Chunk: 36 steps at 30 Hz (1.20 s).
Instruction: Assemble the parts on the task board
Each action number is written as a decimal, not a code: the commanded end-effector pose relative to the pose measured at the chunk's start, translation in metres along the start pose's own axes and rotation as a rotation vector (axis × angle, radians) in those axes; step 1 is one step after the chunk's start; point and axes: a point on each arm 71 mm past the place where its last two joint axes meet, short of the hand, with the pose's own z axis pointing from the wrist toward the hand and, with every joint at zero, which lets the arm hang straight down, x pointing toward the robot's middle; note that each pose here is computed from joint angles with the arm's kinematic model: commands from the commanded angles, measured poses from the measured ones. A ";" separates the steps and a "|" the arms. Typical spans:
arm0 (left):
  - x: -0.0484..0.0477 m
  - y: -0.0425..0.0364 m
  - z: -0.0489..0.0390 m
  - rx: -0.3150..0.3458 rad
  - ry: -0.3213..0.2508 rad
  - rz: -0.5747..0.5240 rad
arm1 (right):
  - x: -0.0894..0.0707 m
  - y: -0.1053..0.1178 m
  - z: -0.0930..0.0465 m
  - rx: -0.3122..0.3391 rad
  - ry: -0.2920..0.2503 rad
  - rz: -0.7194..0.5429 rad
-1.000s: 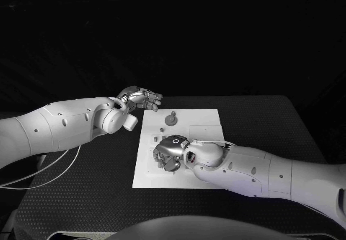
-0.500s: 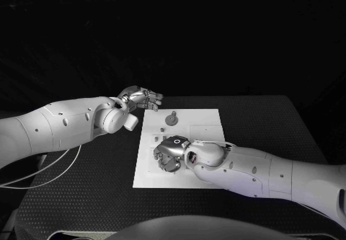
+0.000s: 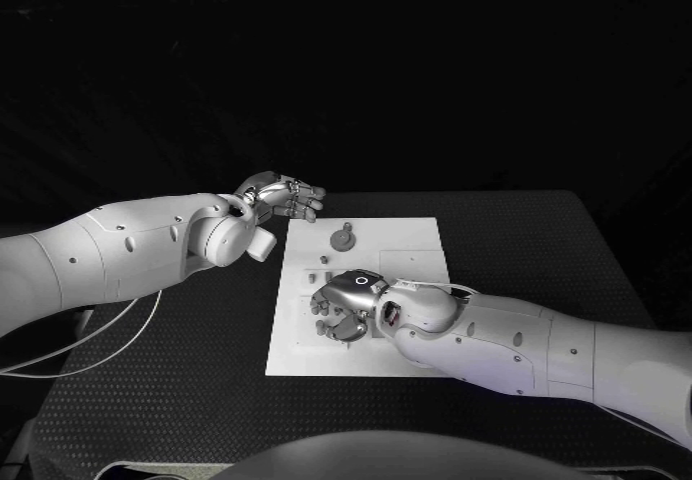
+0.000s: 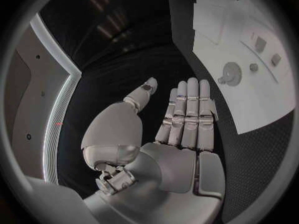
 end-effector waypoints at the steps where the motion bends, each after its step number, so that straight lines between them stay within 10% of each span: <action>1: 0.0004 -0.0011 0.0002 0.007 0.013 -0.008 | -0.008 -0.004 -0.007 0.000 -0.082 0.040; 9: -0.0035 -0.0001 -0.0012 0.004 0.001 -0.007 | -0.055 -0.042 -0.032 0.102 -0.167 0.263; 19: -0.0078 0.0011 -0.0016 0.001 -0.008 -0.006 | -0.094 -0.086 -0.076 0.288 -0.030 0.419; 28: -0.0057 0.0013 -0.0007 0.000 0.004 -0.007 | -0.080 -0.114 -0.106 0.519 0.175 0.468; 36: -0.0065 0.0029 -0.0015 -0.005 0.005 -0.007 | -0.059 -0.110 -0.126 0.600 0.282 0.537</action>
